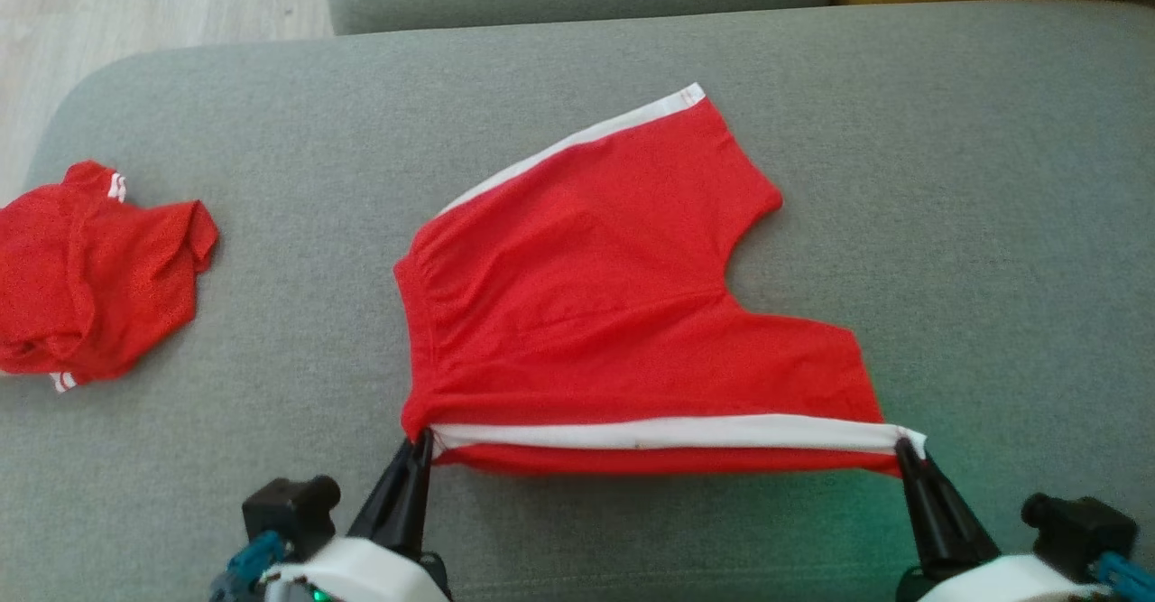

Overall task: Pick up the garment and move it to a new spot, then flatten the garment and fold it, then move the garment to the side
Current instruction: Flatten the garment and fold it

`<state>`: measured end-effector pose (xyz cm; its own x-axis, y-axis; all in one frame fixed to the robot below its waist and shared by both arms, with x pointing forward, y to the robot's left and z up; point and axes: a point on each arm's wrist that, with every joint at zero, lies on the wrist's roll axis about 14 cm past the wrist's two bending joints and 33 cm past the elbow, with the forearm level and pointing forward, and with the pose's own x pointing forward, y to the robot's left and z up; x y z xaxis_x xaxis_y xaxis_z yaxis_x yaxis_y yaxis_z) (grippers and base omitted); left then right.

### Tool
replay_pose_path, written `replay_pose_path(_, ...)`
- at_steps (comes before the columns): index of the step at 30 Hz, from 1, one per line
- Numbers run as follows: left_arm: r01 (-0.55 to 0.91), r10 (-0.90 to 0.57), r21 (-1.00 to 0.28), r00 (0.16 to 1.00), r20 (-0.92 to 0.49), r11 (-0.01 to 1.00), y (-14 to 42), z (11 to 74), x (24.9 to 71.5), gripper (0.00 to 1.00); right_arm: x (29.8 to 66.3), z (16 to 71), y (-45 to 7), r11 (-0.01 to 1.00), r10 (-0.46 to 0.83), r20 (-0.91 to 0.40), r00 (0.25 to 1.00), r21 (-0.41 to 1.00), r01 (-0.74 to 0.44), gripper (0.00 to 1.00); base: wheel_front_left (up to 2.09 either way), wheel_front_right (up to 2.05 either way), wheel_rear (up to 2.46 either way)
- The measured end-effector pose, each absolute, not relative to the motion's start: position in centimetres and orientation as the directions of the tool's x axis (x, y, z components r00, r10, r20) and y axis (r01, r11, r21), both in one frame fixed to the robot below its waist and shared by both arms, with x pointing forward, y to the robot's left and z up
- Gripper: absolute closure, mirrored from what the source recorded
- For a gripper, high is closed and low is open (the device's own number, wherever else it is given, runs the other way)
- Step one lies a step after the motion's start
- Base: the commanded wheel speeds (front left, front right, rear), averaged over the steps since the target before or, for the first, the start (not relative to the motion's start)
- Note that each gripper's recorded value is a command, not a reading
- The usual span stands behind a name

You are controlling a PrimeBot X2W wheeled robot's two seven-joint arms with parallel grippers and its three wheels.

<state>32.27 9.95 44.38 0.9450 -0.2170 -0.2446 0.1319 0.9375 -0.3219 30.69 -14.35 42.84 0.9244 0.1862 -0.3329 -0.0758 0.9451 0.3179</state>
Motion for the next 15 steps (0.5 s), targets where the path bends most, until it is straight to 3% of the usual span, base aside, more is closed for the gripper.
replay_pose_path(11,0.174,-0.269,-0.318,0.920,-0.286,0.932,9.6,44.8,32.7,1.00,32.4,44.4,-14.9,0.953,0.177,-0.329,0.928,0.294,-0.077,1.00,0.00,0.00,0.00)
replay_pose_path(15,0.224,-0.312,-0.325,0.917,-0.250,0.919,9.0,45.8,36.8,1.00,39.0,46.7,-14.4,0.955,0.204,-0.232,0.951,0.262,-0.141,1.00,0.00,0.00,0.00)
